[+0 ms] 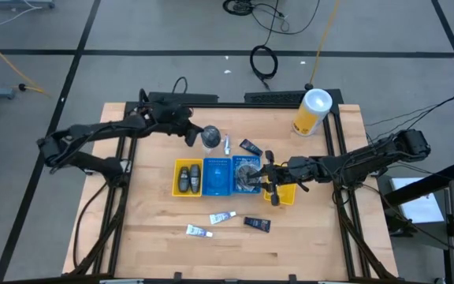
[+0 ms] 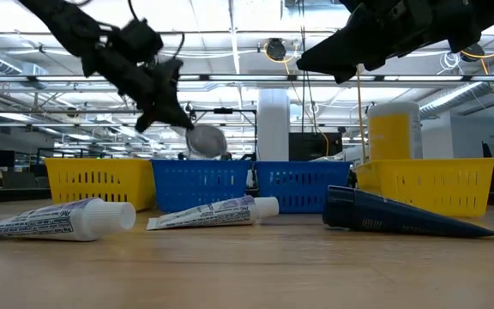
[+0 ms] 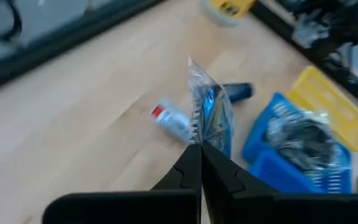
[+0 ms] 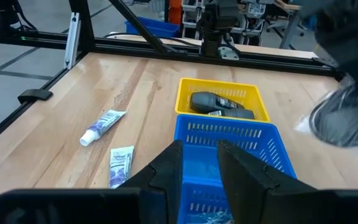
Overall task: Pick & Place Travel size toiletries
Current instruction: Put the hairbrush into the right blue bin
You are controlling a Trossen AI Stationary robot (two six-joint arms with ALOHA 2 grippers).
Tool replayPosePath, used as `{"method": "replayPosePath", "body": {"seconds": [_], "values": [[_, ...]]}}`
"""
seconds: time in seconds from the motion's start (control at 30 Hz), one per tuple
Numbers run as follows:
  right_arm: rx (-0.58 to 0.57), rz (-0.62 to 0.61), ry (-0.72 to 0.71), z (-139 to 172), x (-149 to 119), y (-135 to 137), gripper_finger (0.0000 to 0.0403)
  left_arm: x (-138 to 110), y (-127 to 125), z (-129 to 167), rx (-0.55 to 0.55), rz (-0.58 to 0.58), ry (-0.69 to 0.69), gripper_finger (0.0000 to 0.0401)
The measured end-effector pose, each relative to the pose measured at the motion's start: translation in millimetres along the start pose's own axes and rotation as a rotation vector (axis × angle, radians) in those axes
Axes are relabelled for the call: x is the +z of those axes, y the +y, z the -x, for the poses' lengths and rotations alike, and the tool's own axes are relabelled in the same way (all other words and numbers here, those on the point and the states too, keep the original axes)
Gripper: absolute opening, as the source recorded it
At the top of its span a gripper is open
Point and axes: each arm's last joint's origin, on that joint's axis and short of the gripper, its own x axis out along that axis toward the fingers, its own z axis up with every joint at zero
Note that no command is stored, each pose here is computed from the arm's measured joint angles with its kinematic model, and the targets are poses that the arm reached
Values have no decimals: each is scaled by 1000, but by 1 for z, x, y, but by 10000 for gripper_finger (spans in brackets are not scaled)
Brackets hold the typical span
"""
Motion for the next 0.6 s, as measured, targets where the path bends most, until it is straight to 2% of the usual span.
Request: {"method": "replayPosePath", "body": {"seconds": [0.3, 0.6], "values": [[-4, -4, -45, 0, 4, -1, 93, 0, -56, 27, -61, -211, -118, 0], [-44, -25, -111, 0, 11, -6, 94, -19, -107, 27, -115, -430, -148, 0]]}}
